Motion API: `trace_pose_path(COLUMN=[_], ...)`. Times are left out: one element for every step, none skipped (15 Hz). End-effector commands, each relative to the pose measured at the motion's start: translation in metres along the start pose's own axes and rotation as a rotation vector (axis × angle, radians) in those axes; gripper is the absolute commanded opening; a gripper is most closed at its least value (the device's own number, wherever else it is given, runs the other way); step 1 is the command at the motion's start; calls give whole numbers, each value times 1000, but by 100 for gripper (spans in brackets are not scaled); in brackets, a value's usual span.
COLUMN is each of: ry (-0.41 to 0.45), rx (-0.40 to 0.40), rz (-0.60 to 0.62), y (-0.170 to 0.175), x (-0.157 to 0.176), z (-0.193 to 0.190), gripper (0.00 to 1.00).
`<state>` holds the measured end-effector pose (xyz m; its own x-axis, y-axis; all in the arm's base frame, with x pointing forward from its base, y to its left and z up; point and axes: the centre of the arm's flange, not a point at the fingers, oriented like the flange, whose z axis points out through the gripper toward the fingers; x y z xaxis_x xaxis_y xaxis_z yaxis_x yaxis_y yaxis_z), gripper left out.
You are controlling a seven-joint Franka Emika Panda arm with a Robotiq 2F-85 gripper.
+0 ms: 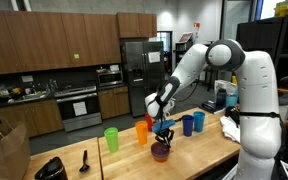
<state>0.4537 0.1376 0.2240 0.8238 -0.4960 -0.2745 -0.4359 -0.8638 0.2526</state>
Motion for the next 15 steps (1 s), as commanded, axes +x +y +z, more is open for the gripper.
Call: trace_pose_path(ry=[11, 12, 14, 15, 16, 18, 24, 29, 37, 48, 59, 71, 81, 91, 99], rx=[4, 3, 4, 5, 5, 4, 3, 6, 11, 18, 24, 33, 40, 50, 60], rz=[-1, -3, -4, -6, -7, -11, -17, -22, -31, -44, -54, -66, -77, -87, -94], y=[-1, -2, -2, -3, -3, -3, -4, -4, -4, -4, -4, -5, -6, -7, -7], x=[-2, -3, -5, -5, -7, -9, -12, -15, -21, -28, -33, -40, -45, -51, -56], z=[-4, -4, -4, -4, -5, -6, -8, -11, -15, -21, -25, -30, -34, -40, -44], gripper=[1, 1, 1, 1, 1, 1, 1, 1, 1, 1, 1, 1, 1, 1, 1])
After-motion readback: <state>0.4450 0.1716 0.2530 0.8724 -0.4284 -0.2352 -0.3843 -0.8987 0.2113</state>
